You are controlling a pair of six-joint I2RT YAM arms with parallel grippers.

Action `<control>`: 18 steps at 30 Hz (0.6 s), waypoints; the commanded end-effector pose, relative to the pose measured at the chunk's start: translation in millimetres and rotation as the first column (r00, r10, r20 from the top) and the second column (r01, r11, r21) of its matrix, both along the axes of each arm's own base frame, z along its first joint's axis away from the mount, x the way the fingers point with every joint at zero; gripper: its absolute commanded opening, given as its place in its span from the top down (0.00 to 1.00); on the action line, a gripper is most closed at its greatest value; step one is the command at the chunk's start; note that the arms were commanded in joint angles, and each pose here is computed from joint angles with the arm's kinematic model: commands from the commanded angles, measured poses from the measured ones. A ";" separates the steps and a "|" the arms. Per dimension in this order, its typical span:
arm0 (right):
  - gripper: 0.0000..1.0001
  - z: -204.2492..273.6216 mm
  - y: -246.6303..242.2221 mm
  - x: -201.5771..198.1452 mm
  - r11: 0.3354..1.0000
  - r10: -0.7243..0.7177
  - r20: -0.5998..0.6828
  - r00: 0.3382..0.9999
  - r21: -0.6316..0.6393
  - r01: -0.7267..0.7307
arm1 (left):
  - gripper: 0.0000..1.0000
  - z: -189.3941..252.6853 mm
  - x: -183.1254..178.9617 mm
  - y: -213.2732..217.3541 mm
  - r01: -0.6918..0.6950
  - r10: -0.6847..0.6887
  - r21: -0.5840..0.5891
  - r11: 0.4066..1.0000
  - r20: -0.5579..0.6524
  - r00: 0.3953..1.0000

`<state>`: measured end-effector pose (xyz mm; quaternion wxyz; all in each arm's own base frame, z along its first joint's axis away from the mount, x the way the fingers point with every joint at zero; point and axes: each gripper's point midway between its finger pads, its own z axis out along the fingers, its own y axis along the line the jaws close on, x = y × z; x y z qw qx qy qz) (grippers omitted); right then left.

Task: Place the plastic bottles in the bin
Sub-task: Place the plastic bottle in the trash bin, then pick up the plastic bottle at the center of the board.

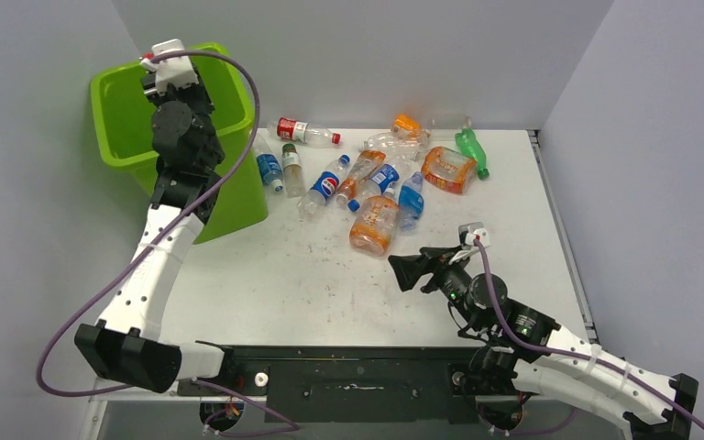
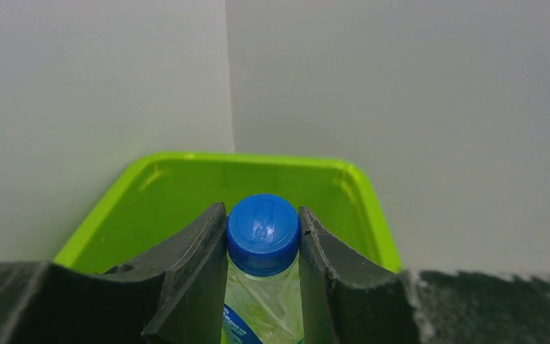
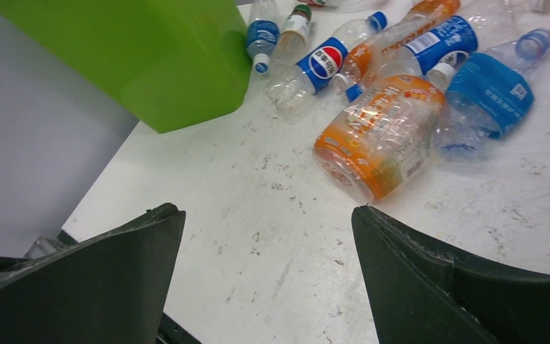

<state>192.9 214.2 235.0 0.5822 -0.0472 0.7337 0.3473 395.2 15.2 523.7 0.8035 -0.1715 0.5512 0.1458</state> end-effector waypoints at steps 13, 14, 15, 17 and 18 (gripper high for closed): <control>0.10 -5.3 -45.5 33.9 0.923 -0.321 -0.041 0.946 -0.238 0.303 | 0.04 -2.2 -60.5 -64.4 0.400 -0.407 -0.112 0.910 -0.052 0.912; 0.10 -8.6 -43.8 37.2 0.919 -0.324 -0.050 0.945 -0.253 0.302 | 0.04 -5.0 -68.3 -78.8 0.468 -0.476 -0.107 0.877 -0.063 0.877; 0.10 -13.6 -40.9 40.9 0.919 -0.321 -0.069 0.945 -0.265 0.292 | 0.04 -11.7 -75.2 -97.1 0.544 -0.552 -0.105 0.833 -0.081 0.830; 0.10 -24.3 -32.6 50.7 0.932 -0.293 -0.120 0.949 -0.260 0.255 | 0.04 -38.4 -85.3 -136.1 0.674 -0.681 -0.104 0.732 -0.132 0.720; 0.10 -31.5 -30.3 57.1 0.940 -0.281 -0.155 0.947 -0.245 0.239 | 0.04 -57.4 -91.8 -160.5 0.735 -0.738 -0.097 0.671 -0.178 0.651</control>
